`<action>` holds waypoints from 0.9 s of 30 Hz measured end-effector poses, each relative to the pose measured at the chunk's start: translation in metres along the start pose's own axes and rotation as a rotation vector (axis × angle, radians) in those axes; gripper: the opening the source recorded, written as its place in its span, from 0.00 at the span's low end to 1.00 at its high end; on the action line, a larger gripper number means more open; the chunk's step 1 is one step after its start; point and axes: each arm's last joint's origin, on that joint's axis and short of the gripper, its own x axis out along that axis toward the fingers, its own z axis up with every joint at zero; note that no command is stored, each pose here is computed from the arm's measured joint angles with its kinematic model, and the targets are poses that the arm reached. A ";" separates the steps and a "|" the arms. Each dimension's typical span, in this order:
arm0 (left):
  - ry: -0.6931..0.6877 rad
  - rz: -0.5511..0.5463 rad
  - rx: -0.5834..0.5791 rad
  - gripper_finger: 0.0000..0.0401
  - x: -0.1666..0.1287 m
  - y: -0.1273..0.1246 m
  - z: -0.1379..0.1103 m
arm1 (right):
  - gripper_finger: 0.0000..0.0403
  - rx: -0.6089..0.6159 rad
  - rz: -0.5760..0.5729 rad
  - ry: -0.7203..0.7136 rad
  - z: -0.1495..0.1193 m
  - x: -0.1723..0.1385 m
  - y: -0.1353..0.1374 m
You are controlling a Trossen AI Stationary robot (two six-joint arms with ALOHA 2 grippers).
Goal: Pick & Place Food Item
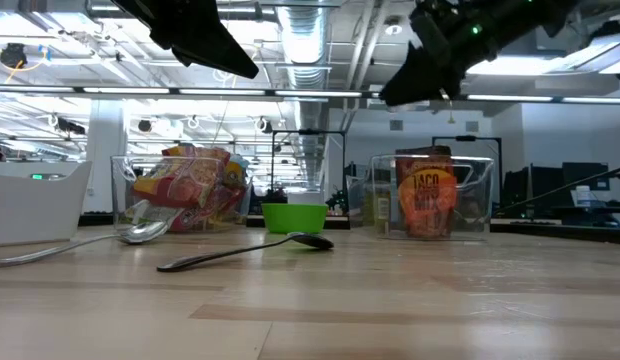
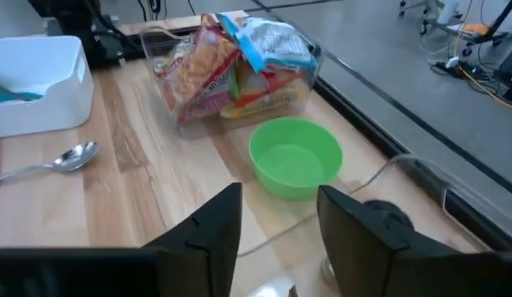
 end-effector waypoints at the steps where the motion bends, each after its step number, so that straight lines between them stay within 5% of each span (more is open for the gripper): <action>1: 0.000 0.000 0.000 0.00 0.000 0.000 0.000 | 0.37 -0.005 0.002 0.003 0.003 -0.001 0.000; 12: 0.000 0.000 0.000 0.00 0.000 0.000 0.000 | 0.03 -0.120 0.277 0.115 0.010 -0.007 0.007; 19: 0.000 0.000 0.000 0.00 0.000 0.000 0.000 | 0.04 -0.110 0.496 0.145 0.008 -0.011 0.016; 27: -0.015 -0.003 -0.016 0.00 0.000 0.000 0.002 | 0.01 -0.054 0.510 0.181 0.005 -0.014 0.021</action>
